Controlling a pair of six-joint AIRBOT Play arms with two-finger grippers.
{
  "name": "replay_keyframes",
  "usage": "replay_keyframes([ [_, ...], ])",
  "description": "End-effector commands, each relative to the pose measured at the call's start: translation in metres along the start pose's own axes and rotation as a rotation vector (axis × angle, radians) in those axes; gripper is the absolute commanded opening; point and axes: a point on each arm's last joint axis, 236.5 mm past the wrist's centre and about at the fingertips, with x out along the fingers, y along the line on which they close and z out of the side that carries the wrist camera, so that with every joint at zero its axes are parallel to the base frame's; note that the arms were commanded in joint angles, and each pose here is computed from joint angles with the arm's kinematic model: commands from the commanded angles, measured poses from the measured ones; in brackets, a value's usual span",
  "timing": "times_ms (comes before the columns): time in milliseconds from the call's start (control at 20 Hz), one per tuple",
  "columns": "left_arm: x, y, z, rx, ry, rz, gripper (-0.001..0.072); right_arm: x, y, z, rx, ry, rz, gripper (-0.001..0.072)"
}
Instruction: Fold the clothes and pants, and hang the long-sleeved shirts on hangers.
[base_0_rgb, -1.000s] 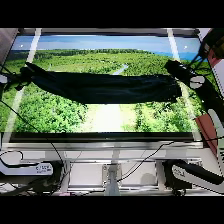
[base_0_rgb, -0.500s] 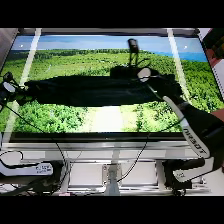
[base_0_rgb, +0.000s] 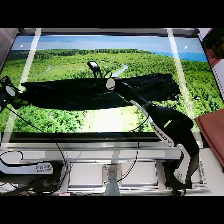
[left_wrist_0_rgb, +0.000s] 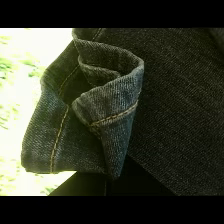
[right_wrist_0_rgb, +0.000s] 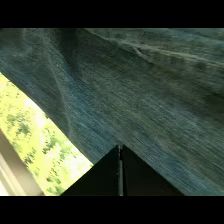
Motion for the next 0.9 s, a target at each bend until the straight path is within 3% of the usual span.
replay_keyframes([
  [0, 0.002, 0.006, 0.001, -0.005, -0.005, 0.018, 0.0027, 0.026, 0.021, -0.005, 0.086, 0.012, 0.048, 0.0039],
  [200, -0.009, -0.004, 0.009, -0.032, -0.034, -0.019, 0.0027, 0.048, 0.018, 0.004, 0.202, -0.044, 0.049, 0.0039],
  [350, -0.048, -0.019, 0.043, 0.038, -0.189, -0.058, 0.0027, 0.054, 0.012, 0.009, 0.251, -0.075, 0.044, 0.0039],
  [600, -0.181, -0.085, 0.103, 0.173, -0.608, -0.203, 0.0028, 0.052, 0.007, 0.032, 0.354, -0.178, 0.05, 0.004],
  [850, -0.31, -0.166, 0.101, 0.262, -0.919, -0.436, 0.0027, 0.05, 0.01, 0.049, 0.456, -0.246, 0.09, 0.004],
])
